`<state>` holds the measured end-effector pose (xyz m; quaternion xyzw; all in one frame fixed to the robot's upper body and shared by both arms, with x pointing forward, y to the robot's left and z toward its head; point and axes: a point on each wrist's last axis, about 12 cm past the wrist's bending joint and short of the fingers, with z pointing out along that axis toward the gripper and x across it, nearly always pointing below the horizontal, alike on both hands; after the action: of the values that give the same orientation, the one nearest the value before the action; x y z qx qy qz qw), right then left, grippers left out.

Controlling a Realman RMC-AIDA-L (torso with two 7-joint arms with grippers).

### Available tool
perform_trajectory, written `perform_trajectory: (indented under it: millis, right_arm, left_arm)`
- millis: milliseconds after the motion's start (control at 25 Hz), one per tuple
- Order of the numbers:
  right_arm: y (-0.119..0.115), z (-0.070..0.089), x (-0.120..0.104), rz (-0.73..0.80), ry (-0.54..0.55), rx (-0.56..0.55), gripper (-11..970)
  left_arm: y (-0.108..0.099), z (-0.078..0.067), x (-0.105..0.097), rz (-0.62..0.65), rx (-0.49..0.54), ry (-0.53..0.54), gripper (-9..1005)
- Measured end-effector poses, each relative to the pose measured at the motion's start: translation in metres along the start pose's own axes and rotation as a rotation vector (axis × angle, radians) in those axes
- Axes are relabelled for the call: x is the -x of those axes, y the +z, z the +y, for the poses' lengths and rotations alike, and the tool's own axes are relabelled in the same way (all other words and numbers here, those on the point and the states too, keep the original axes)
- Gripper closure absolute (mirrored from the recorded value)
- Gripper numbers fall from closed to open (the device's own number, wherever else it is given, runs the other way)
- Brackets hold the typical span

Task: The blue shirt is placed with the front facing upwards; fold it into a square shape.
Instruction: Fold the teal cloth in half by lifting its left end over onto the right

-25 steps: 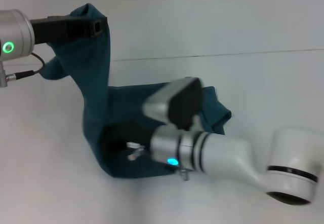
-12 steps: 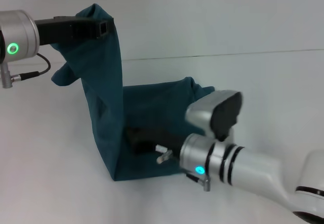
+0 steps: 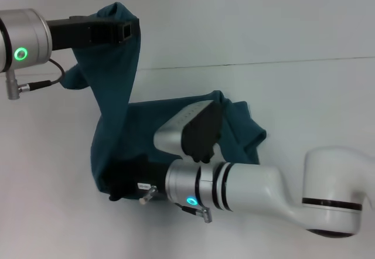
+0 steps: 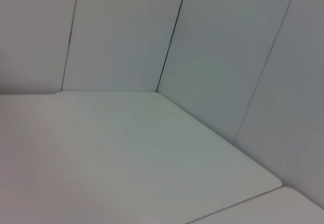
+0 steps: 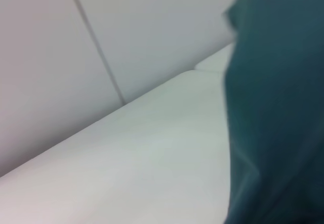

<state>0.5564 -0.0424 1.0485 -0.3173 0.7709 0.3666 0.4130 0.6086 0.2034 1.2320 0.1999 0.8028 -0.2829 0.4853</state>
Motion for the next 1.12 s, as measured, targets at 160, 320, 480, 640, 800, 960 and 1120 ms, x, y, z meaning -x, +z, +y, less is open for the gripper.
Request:
perform_trajectory:
  millis: [160,320,480,640,800,960,1120]
  right_arm:
    - [0.005,0.005,0.006,0.000,-0.022,0.019,896]
    - [-0.004,-0.003,-0.002,-0.021,0.021,-0.005,894]
    - [-0.032,-0.029,-0.021,-0.105,0.124,-0.080,892]
    - [-0.074,-0.061,-0.040,-0.254,0.220,-0.175,890]
    - [-0.112,-0.092,-0.043,-0.400,0.256,-0.285,888]
    - [-0.142,-0.117,-0.043,-0.489,0.280,-0.406,886]
    - [-0.149,-0.123,-0.043,-0.499,0.282,-0.433,884]
  left_arm:
    - [0.000,0.000,0.000,0.001,-0.001,0.003,949]
    - [0.001,0.000,-0.001,0.005,-0.001,0.001,948]
    - [0.000,0.002,-0.003,0.007,0.002,-0.002,950]
    - [0.000,0.002,-0.006,0.013,0.002,-0.006,949]
    - [0.009,-0.001,-0.014,0.048,-0.016,-0.018,949]
    - [0.025,-0.008,-0.025,0.083,-0.061,-0.044,949]
    - [0.051,-0.022,-0.043,0.128,-0.111,-0.064,948]
